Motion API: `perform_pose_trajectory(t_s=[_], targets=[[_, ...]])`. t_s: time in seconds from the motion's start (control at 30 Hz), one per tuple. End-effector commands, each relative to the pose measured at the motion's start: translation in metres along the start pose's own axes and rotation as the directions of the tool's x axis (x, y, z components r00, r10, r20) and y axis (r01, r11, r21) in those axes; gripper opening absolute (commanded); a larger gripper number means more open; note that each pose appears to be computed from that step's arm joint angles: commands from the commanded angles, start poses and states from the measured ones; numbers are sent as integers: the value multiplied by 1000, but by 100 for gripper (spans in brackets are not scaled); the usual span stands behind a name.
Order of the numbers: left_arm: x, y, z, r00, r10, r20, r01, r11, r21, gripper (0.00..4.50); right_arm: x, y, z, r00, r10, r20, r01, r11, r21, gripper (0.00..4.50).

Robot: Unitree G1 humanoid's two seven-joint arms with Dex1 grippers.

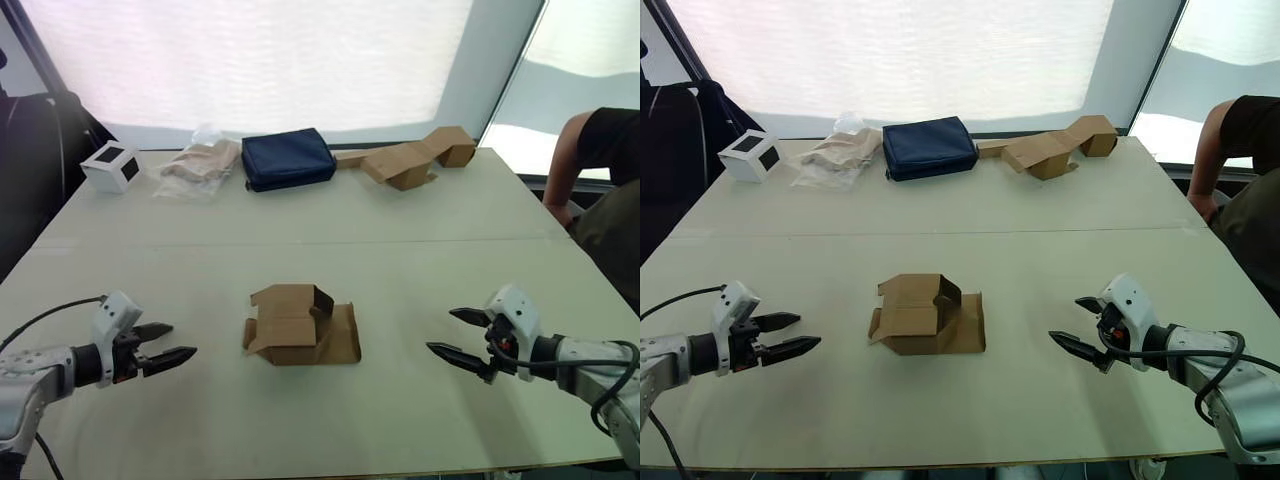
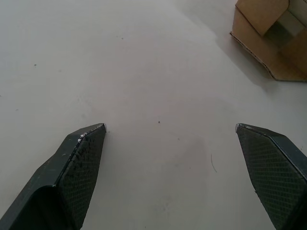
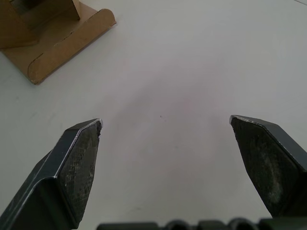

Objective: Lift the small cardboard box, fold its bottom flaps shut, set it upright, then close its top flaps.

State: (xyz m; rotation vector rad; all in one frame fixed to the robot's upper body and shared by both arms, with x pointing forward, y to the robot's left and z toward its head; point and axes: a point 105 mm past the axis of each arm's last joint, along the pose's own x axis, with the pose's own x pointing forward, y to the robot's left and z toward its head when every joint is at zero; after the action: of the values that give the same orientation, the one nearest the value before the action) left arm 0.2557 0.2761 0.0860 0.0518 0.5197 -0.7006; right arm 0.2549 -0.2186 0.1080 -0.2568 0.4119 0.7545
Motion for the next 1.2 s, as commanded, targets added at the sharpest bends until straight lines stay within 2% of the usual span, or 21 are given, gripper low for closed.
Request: perform_pose_trajectory(t_s=[0.03,0.5,0.77,0.9,0.97,1.03,1.1,1.13,1.2], targets=[[-7,3,12,1000,15,27,-17,999,51,445,-1,0,11,1000,0,22,1,999,-54,450],[-6,8,12,999,28,31,-30,998,58,445,3,3,12,999,7,33,-5,999,-46,450],[0,22,35,995,102,22,-104,991,85,445,5,-8,14,999,-41,30,43,996,-77,450],[-1,28,51,997,74,30,-75,997,14,445,0,-12,24,997,-61,50,67,990,-124,450],[-2,29,49,1000,30,6,-29,993,-112,445,-2,-7,36,996,-43,73,53,987,-151,450],[-3,14,43,990,-140,-15,129,942,-311,445,-1,11,52,996,30,83,-12,977,-212,450],[-4,-9,43,942,-335,36,310,822,-478,445,3,43,64,987,147,61,-122,946,-300,450],[-1,-21,41,911,-408,56,373,762,-529,445,5,58,69,980,190,66,-160,935,-316,450],[4,-32,36,878,-475,59,420,706,-570,445,8,74,75,971,228,76,-192,927,-323,450]])
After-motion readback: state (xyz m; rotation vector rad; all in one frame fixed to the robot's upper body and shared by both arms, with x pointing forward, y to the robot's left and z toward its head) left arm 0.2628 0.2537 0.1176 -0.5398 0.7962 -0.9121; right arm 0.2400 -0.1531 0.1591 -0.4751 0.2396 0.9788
